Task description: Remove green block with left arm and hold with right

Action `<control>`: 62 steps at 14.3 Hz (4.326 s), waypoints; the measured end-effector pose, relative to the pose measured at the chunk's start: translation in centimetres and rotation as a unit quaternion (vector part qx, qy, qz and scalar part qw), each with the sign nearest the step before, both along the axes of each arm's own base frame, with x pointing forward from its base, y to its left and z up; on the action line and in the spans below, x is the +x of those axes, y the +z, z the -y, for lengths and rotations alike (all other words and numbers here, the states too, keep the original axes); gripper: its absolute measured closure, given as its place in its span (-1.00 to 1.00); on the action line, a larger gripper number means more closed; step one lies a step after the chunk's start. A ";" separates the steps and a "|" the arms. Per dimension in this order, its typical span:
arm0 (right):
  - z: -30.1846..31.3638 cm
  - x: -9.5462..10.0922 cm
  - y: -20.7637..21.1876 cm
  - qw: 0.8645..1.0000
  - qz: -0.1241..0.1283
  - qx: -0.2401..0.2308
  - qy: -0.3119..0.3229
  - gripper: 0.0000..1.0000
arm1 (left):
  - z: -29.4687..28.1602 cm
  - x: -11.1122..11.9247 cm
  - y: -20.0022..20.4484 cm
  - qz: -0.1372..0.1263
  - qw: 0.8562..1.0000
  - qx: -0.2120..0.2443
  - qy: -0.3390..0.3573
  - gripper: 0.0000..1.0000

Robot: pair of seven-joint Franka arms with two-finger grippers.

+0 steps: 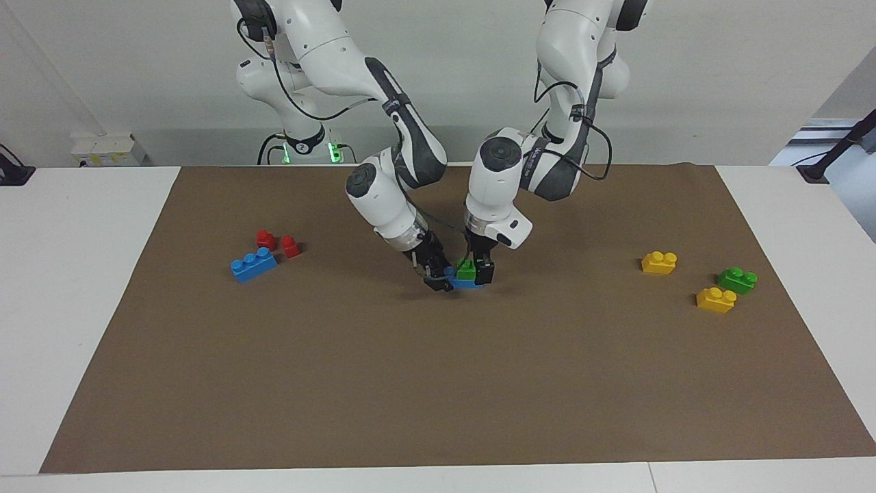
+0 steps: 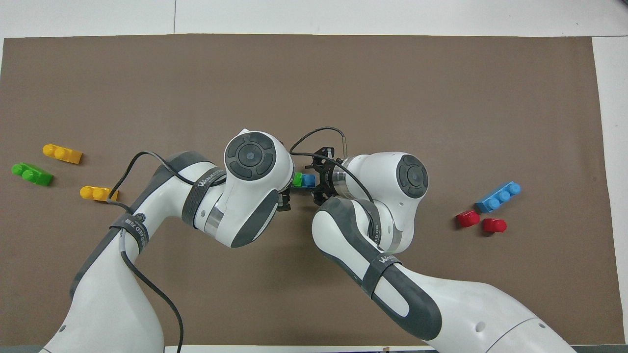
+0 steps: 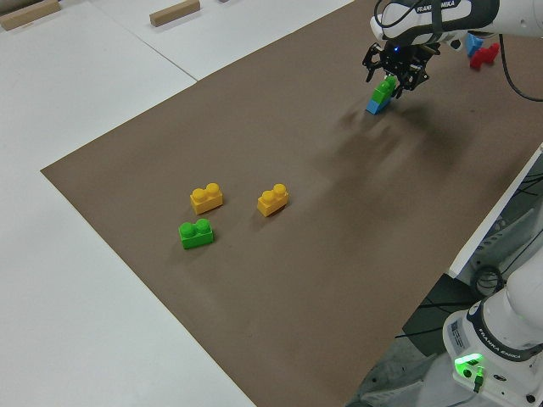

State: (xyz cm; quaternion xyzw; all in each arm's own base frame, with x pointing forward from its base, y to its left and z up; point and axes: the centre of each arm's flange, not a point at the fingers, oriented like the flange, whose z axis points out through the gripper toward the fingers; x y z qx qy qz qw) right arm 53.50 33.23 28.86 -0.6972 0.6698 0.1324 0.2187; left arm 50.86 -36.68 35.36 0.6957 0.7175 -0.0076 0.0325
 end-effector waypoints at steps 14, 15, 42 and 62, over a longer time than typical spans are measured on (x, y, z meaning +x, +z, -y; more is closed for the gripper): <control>0.1 0.2 0.0 1.000 0.005 0.000 -0.003 0.31 | 0.3 -0.2 0.4 0.016 1.000 0.008 -0.015 0.31; 0.2 0.2 0.0 1.000 0.006 -0.001 -0.005 0.31 | 0.3 -0.2 1.1 0.019 1.000 0.006 -0.016 0.31; 42.2 4.6 0.6 0.988 -0.009 0.002 0.153 0.31 | -38.4 11.5 5.0 0.046 0.950 0.047 -0.307 0.31; 29.7 1.5 22.8 0.874 0.079 -0.134 0.461 -1.00 | -37.6 14.3 3.1 0.076 0.888 0.087 -0.444 -1.00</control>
